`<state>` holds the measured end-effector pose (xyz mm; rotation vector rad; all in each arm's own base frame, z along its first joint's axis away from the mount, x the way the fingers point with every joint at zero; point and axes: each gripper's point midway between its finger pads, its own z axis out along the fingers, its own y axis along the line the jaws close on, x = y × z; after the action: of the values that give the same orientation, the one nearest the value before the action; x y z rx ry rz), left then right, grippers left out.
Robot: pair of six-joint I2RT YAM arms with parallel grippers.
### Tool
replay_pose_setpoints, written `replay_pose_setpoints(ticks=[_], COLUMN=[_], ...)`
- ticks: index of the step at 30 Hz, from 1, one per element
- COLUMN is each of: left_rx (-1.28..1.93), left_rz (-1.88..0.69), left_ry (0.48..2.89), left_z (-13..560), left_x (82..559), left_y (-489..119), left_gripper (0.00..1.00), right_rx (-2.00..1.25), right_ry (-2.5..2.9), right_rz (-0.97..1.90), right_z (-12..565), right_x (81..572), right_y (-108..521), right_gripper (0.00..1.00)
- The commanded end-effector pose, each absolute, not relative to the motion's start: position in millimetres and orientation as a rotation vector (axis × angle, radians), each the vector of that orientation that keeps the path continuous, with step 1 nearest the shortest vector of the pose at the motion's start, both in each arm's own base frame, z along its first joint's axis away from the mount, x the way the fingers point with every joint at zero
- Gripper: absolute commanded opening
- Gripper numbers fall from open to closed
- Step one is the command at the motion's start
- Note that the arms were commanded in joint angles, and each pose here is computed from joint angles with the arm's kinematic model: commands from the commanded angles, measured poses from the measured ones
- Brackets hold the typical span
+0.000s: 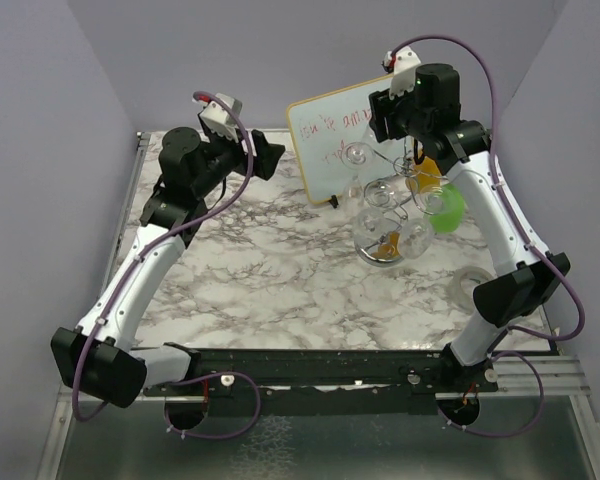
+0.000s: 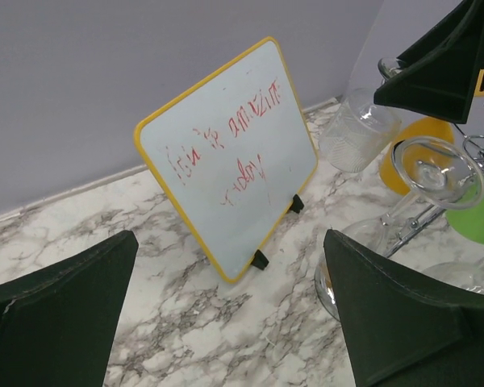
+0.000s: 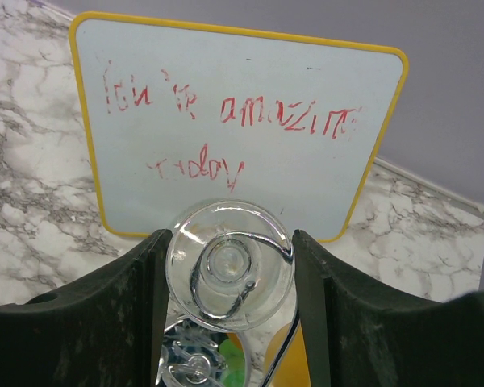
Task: Place the wine glass upside down on the wine glass rack
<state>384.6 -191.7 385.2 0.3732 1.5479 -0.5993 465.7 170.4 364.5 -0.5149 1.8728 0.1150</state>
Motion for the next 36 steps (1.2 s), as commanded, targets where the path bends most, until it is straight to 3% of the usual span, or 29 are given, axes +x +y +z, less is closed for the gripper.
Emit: replay_pose_setpoints(ticks=[1, 21, 27, 36], left_rx=[0.364, 0.338, 0.338, 0.342], left_rz=[-0.557, -0.46, -0.444, -0.423], left_ry=[1.635, 1.667, 1.673, 1.677], left_z=[377.8, 364.6, 362.1, 360.7], left_x=[365.7, 370.8, 373.4, 373.3], left_y=[-176.8, -162.4, -160.9, -158.4], left_gripper=[0.99, 0.99, 0.99, 0.99], right_rx=[-0.527, -0.688, -0.717, -0.703], right_ry=[1.896, 1.804, 1.819, 1.829], right_rz=[0.228, 0.106, 0.129, 0.211], right_z=[369.6, 354.5, 350.3, 353.5], right_x=[443.2, 438.6, 440.9, 437.5], right_y=[182.5, 172.4, 178.3, 188.6], right_gripper=[0.61, 0.64, 0.7, 0.7])
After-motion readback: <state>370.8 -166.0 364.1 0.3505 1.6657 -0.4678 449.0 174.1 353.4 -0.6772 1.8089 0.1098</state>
